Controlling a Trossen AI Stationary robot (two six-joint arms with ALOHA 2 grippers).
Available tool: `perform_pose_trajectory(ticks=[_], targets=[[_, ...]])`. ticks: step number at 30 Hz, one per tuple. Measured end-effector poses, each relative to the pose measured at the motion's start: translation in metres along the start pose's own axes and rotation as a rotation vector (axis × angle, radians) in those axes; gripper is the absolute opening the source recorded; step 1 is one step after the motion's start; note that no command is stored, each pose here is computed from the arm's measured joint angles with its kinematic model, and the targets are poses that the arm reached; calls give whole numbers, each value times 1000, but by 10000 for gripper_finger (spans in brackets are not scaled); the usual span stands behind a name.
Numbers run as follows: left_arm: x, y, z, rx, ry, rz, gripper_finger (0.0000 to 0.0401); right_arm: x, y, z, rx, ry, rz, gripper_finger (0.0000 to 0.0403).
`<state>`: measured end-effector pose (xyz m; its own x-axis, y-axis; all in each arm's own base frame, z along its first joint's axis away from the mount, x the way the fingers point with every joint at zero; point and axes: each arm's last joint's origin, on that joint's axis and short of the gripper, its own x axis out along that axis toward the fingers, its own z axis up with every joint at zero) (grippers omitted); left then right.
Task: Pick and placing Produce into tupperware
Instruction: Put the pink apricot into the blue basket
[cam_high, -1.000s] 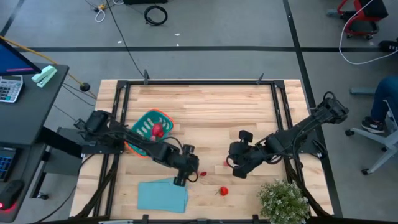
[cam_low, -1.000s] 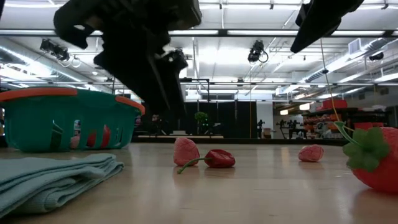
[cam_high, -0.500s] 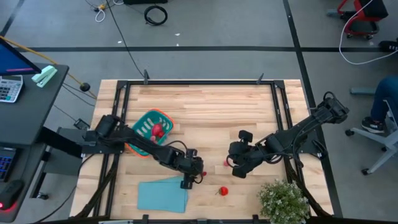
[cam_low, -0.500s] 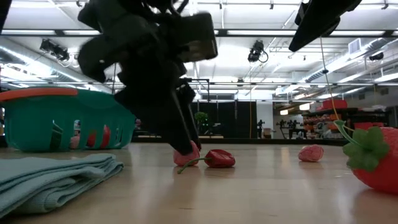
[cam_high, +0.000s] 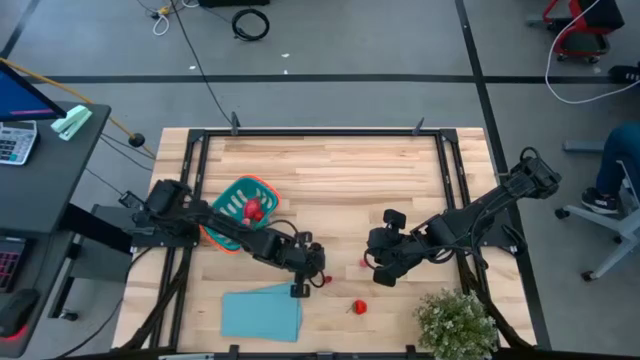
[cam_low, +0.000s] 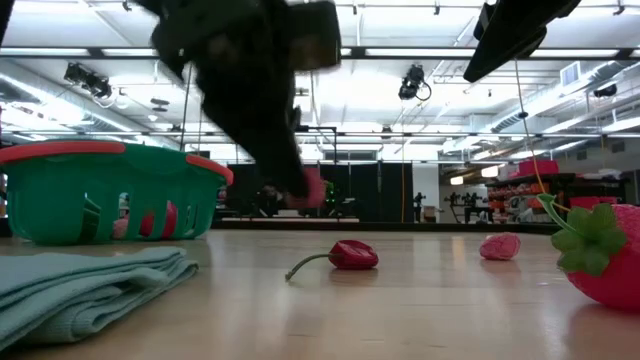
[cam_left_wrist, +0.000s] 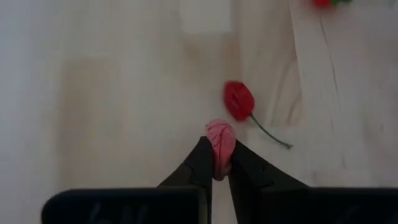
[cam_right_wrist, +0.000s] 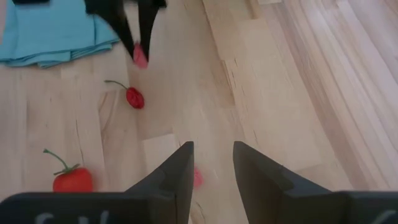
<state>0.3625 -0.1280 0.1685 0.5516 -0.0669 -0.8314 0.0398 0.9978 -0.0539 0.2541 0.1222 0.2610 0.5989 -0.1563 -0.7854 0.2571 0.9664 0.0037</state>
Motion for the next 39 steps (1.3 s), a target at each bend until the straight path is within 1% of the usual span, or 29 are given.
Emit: perform_pose_trajectory(ticks=[3, 6, 9, 12, 13, 16, 18, 20, 22, 25, 27, 29, 32, 36, 39], targets=[[-28, 4, 5, 6, 4, 90, 39, 0, 0, 0, 0, 0, 0, 120], [-64, 12, -1, 6, 75, 257, 33, 0, 0, 0, 0, 0, 0, 120], [-105, 27, -14, -28, 144, 441, 33, 0, 0, 0, 0, -1, 0, 120], [-148, 40, -29, -119, 162, 602, 33, 0, 0, 0, 1, -1, 0, 120], [-161, 44, -34, -161, 163, 639, 33, 0, 0, 0, 1, -2, 0, 120], [-194, 57, -50, -290, 156, 693, 35, 0, 0, 0, 2, -3, 1, 120], [-207, 63, -61, -369, 123, 687, 48, 0, 0, 0, 2, -3, 2, 120], [-211, 66, -73, -422, 79, 664, 63, 0, 0, 0, 3, -6, 0, 120], [-208, 69, -85, -461, 40, 635, 74, 0, 0, 1, 5, -18, -7, 120], [-193, 72, -107, -501, 57, 553, 85, 0, -1, 2, 4, -38, -33, 120], [-179, 74, -119, -522, 69, 508, 90, 0, -1, 2, -2, -54, -56, 120], [-167, 74, -129, -528, 77, 485, 96, 0, -2, 3, -20, -66, -74, 120], [-158, 75, -135, -504, 77, 477, 111, 0, -2, 3, -65, -64, -76, 120], [-158, 79, -133, -493, 80, 490, 146, 0, -3, 4, -175, -60, -81, 120], [-161, 82, -129, -464, 77, 492, 179, 1, -4, 5, -150, -55, -72, 120]])
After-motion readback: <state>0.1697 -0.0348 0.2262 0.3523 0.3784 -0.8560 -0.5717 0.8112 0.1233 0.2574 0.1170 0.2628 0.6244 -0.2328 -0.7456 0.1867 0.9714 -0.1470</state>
